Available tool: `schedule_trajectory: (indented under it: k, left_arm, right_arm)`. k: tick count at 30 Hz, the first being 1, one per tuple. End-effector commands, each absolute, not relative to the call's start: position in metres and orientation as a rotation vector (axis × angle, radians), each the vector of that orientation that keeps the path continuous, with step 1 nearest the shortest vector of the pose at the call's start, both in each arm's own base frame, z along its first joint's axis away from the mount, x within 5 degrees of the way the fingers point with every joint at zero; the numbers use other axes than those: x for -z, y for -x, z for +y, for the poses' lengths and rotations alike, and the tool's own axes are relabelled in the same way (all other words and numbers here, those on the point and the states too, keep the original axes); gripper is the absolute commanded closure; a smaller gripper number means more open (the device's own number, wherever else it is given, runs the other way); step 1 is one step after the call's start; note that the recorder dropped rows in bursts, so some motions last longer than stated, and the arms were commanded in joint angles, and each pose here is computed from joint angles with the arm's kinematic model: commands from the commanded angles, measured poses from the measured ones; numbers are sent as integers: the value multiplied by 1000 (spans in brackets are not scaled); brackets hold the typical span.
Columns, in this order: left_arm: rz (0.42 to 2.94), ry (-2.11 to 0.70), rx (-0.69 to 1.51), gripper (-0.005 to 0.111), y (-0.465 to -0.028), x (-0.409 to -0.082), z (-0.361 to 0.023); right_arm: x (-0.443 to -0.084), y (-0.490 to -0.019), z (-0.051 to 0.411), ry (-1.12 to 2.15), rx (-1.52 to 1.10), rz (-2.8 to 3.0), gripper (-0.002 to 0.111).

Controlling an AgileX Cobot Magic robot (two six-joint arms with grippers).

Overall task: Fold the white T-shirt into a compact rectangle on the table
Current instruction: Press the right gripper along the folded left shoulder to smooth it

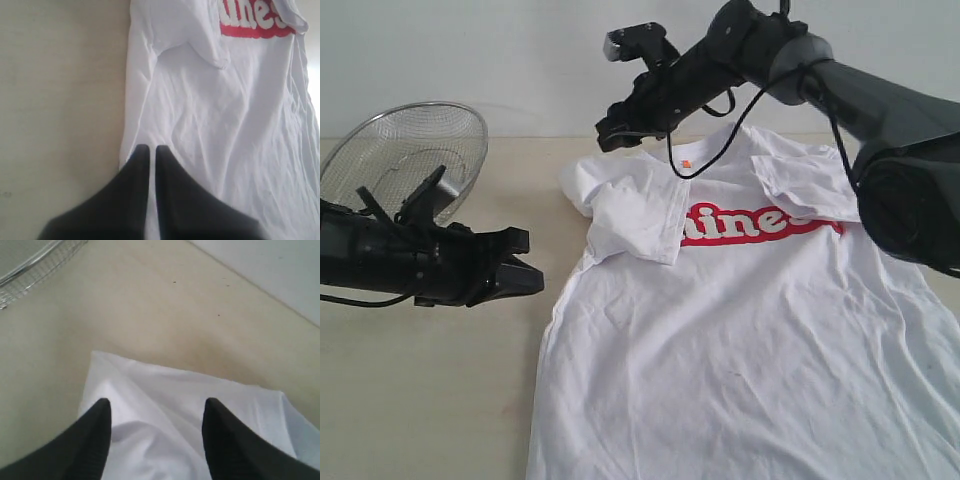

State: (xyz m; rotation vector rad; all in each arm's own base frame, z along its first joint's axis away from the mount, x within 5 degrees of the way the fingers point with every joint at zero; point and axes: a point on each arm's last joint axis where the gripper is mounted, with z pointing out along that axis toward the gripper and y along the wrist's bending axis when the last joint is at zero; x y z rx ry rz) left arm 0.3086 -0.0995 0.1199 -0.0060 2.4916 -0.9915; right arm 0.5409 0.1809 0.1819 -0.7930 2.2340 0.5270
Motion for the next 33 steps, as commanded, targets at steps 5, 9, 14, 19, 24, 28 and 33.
schedule_trajectory:
  k: [5, 9, 14, 19, 24, 28, 33]
  left_arm:
    - [2483, -5, 996, 102, -309, -120, -101]
    - [2473, -16, 1032, 102, -308, -122, -103]
    - [2473, -16, 1032, 102, -308, -122, -103]
    - [2473, -16, 1032, 102, -308, -122, -103]
    - [2473, -16, 1032, 102, -308, -122, -103]
    - [2473, -16, 1032, 102, -308, -122, -103]
    - [2473, -16, 1032, 102, -308, -122, -103]
  right_arm:
    - [-183, -537, 195, 936, -495, 2163, 65]
    - [-170, -543, 187, 984, -402, 2146, 65]
    - [-166, -548, 185, 1010, -341, 2097, 65]
    - [-165, -548, 185, 1013, -344, 2098, 65]
    - [-159, -545, 185, 1036, -359, 2121, 65]
    - [-153, -544, 187, 1059, -374, 2134, 65]
    - [-150, -543, 189, 1073, -375, 2134, 65]
